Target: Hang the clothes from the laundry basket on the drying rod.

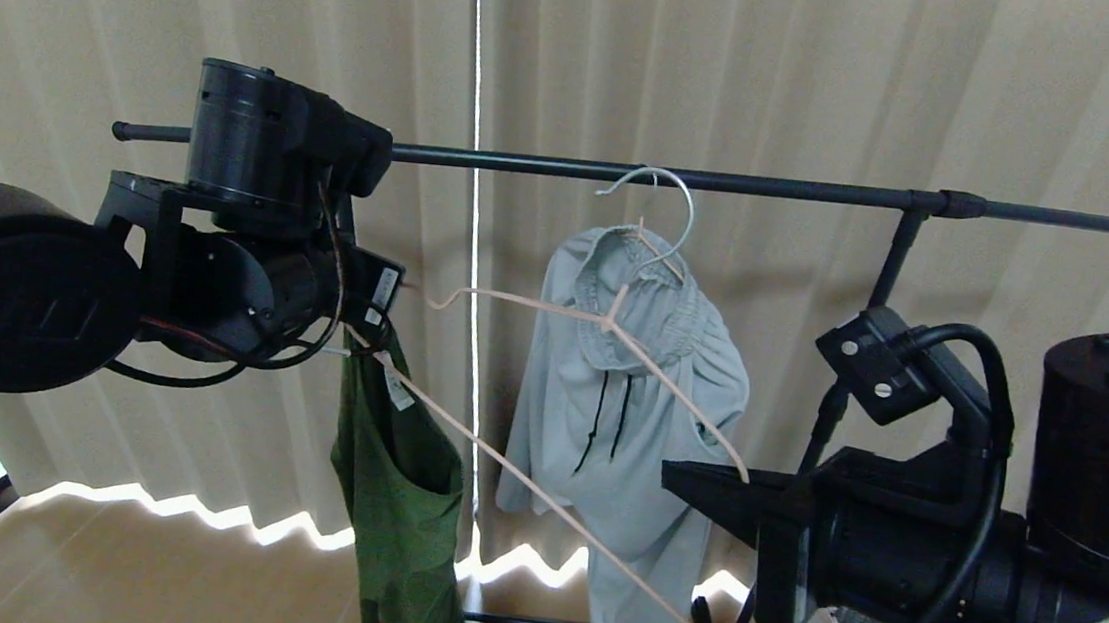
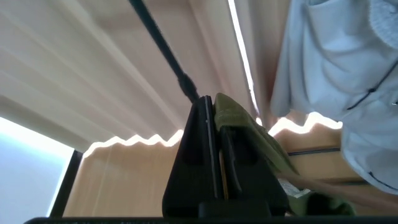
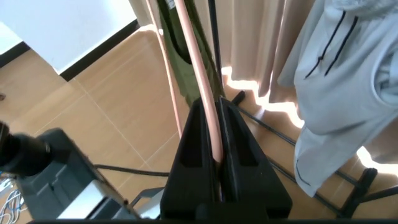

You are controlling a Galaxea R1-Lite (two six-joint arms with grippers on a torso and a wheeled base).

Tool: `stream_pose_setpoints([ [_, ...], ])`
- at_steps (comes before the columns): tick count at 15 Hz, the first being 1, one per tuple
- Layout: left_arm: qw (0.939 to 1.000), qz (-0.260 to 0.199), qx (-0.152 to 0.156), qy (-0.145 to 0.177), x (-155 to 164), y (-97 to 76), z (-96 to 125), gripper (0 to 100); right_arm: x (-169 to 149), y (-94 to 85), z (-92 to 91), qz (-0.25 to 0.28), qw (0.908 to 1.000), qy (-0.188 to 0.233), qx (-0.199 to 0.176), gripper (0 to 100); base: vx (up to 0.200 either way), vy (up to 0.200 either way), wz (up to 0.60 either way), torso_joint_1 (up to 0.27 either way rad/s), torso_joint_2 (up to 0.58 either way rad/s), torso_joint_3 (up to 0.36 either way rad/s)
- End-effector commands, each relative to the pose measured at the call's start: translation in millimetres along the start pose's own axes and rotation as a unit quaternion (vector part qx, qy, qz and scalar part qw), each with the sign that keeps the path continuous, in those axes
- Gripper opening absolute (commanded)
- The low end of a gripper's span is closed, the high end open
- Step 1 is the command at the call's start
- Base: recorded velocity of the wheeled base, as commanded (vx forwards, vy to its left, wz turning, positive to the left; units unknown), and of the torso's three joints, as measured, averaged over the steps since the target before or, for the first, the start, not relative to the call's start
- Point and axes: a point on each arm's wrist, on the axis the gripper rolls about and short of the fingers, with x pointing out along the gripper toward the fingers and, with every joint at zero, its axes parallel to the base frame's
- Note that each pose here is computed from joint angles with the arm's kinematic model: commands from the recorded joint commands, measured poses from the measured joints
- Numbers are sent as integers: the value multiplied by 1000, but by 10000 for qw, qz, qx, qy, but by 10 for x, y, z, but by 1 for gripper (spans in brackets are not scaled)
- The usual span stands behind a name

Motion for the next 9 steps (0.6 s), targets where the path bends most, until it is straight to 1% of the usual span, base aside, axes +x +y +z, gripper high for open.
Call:
stream_pose_setpoints([
  [1,10000,7,0,-5,-3,6,2,0,109,4,2,-41,10000,80,-1,0,0,0,0,0,0,0],
  [4,10000,64,-4,8,12,32,2,0,89,-11,-1,-68,10000,71,8,0,0,0,0,0,0,0],
  [6,9999,140,7,15,12,36,3,0,87,-52,15,-176,9998,29,42,0,0,0,0,0,0,0],
  [9,9999,126,31,20,5,22,-1,0,91,-57,35,-253,9997,-29,42,0,0,0,0,0,0,0],
])
